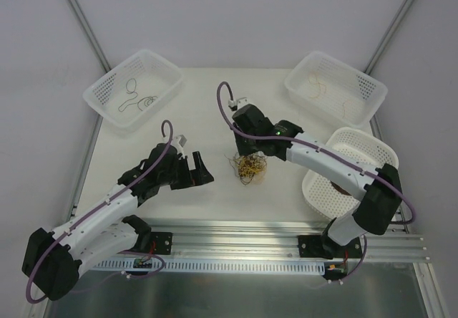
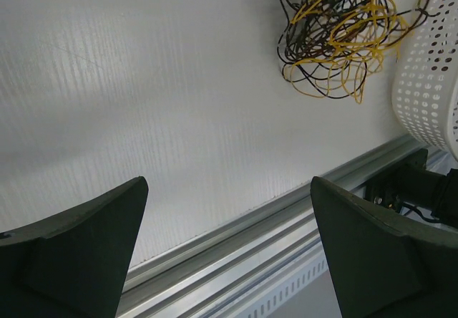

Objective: Untangle the cables

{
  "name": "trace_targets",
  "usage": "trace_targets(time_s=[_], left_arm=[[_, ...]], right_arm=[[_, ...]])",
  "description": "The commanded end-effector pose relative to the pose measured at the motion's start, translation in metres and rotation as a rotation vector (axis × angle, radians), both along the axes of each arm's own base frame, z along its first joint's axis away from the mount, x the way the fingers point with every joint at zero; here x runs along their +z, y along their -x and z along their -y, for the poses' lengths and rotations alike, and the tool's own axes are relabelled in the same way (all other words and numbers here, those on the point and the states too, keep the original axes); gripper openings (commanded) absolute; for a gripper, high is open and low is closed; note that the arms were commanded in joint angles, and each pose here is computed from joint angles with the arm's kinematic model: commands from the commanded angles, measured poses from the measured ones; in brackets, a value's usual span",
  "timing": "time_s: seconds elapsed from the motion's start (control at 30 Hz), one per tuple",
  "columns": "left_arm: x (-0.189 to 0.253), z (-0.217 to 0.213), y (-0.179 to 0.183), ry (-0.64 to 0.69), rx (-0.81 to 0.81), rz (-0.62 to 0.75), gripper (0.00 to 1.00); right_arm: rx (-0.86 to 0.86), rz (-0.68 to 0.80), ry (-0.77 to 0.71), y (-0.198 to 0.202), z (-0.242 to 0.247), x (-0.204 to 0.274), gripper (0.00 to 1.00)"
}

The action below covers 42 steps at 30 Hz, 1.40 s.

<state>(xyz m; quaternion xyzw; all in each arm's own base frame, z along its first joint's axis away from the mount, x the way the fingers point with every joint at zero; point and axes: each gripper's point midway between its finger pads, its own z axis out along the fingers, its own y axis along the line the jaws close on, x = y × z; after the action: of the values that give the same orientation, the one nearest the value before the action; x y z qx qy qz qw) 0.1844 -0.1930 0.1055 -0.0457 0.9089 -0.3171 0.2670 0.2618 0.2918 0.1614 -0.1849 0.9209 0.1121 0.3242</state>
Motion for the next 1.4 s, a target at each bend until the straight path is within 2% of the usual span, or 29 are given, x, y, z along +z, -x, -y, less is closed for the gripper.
trace_targets(time_s=[0.0, 0.07, 0.27, 0.47, 0.73, 1.0, 1.13, 1.37], left_arm=[[0.029, 0.014, -0.009, 0.032, -0.069, 0.085, 0.99], [0.037, 0.016, -0.013, 0.031, -0.09, 0.125, 0.99], [0.071, 0.024, -0.027, 0.044, -0.148, 0.291, 0.99], [0.083, 0.028, -0.042, 0.074, -0.119, 0.418, 0.98], [0.066, 0.033, -0.073, 0.035, -0.027, 0.434, 0.92], [0.071, 0.089, -0.044, 0.148, -0.257, 0.51, 0.91], [0.048, 0.075, -0.04, 0.135, -0.175, 0.45, 0.9], [0.0, 0.036, -0.028, -0.004, -0.09, 0.365, 0.88]], right_arm=[[0.145, 0.152, -0.1, 0.004, -0.014, 0.091, 0.01], [0.212, 0.159, -0.108, 0.01, -0.016, 0.104, 0.01], [0.36, 0.167, -0.258, 0.036, -0.033, 0.15, 0.01], [0.454, 0.198, -0.382, 0.052, -0.046, 0.18, 0.01], [0.526, 0.209, -0.496, 0.066, -0.059, 0.21, 0.01], [0.52, 0.234, -0.514, 0.066, -0.057, 0.219, 0.01], [0.483, 0.259, -0.488, 0.061, -0.049, 0.216, 0.01], [0.456, 0.301, -0.466, 0.057, -0.039, 0.22, 0.01]])
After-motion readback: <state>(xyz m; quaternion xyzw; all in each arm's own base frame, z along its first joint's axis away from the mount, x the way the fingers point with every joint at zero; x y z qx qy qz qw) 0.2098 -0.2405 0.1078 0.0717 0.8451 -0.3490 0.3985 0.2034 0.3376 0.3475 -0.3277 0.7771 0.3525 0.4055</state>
